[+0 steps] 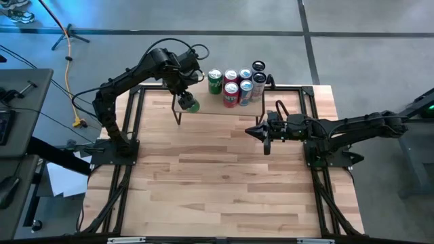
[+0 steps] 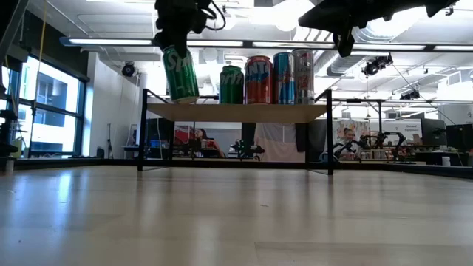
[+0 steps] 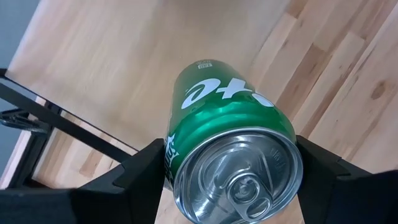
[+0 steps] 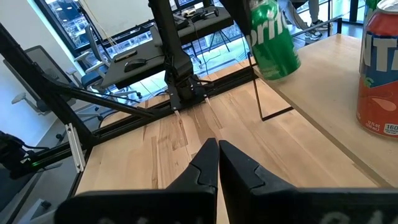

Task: Place canned beverage on shelf
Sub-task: Put the green soda can on the shelf aligned with the other green soda can

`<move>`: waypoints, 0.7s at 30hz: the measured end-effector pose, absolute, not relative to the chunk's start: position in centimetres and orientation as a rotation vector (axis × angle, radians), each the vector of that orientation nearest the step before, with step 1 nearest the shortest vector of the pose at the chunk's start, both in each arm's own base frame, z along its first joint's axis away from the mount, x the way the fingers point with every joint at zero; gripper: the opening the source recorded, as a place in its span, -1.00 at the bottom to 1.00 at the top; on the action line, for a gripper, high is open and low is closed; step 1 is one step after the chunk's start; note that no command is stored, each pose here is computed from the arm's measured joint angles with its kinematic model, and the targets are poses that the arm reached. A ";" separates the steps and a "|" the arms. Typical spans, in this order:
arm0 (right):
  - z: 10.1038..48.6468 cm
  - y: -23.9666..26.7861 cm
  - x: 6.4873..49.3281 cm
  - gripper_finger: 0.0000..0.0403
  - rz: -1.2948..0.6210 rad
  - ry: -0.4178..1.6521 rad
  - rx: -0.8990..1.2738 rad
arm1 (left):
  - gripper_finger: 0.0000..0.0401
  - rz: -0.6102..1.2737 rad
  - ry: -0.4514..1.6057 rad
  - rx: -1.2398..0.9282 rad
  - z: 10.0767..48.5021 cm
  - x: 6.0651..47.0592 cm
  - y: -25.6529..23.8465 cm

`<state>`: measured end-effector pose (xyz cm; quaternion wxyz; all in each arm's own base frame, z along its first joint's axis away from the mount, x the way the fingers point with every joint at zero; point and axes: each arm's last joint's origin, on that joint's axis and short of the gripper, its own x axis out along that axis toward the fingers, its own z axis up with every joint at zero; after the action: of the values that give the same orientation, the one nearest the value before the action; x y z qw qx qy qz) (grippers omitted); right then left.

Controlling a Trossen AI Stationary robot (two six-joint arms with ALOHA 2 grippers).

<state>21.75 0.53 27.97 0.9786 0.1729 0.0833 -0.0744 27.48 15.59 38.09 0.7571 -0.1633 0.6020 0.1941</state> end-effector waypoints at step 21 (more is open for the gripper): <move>28.0 0.5 21.8 -1.00 -0.150 0.168 0.349 | 0.44 0.452 1.308 -0.351 37.4 27.7 16.0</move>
<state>21.75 0.53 27.97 0.9785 0.1731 0.0833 -0.0744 27.67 16.00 37.39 0.7559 -0.1609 0.5997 0.2075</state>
